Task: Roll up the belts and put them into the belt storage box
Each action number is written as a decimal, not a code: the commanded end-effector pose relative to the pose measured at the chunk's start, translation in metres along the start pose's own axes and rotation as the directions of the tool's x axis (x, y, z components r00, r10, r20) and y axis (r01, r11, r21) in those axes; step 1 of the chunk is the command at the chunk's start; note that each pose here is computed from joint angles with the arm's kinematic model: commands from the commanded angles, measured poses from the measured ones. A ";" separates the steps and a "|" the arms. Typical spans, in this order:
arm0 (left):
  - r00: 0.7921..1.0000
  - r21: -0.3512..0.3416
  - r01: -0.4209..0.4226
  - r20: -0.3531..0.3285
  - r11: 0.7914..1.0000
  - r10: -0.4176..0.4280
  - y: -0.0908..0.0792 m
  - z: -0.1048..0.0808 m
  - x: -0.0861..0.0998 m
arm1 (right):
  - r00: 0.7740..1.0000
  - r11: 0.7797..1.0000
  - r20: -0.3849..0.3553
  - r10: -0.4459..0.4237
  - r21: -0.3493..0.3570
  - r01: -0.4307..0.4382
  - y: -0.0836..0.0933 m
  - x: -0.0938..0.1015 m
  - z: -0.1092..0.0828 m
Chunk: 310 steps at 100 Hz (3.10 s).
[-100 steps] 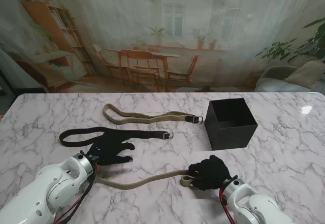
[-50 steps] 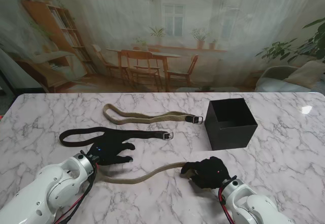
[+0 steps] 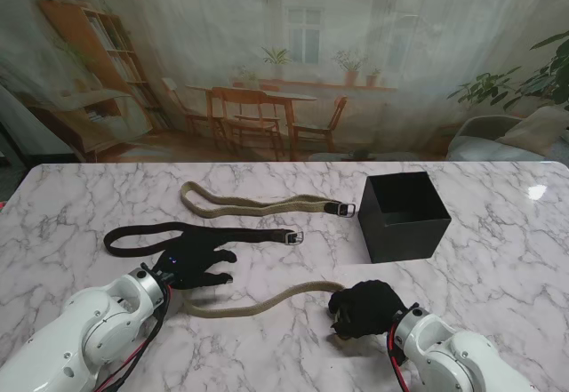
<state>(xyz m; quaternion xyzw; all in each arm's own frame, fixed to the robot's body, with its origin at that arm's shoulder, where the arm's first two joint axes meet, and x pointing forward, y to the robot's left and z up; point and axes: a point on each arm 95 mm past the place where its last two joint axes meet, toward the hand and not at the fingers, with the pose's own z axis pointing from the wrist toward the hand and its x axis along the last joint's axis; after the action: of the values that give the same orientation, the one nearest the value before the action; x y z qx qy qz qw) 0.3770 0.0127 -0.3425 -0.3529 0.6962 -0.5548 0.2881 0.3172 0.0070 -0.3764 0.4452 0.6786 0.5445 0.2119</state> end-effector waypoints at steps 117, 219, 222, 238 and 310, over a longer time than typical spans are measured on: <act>1.000 -0.013 0.008 -0.007 1.000 -0.008 0.002 0.001 0.001 | 0.995 0.995 0.028 -0.095 0.042 0.094 -0.008 0.001 0.000; 1.000 -0.010 0.005 -0.007 1.000 -0.005 0.003 0.001 0.000 | 0.994 0.985 0.022 -0.108 -0.134 0.110 -0.016 -0.001 0.012; 1.000 -0.010 0.004 -0.008 1.000 -0.004 0.003 0.001 0.000 | 0.994 0.984 0.020 -0.107 -0.138 0.109 -0.016 -0.001 0.013; 1.000 -0.009 0.004 -0.007 1.000 -0.004 0.003 0.001 0.000 | 0.997 0.988 0.008 -0.081 -0.129 0.082 -0.015 0.001 0.012; 1.000 -0.005 0.002 -0.004 1.000 -0.002 0.002 0.000 -0.001 | 0.992 0.981 -0.089 -0.093 0.162 0.107 0.010 0.005 -0.010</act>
<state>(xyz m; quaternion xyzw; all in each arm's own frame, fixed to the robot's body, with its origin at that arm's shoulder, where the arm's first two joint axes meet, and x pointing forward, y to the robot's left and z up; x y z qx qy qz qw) 0.3783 0.0135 -0.3424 -0.3516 0.6932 -0.5590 0.2887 0.3125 0.0067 -0.3609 0.4011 0.7520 0.4935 0.1734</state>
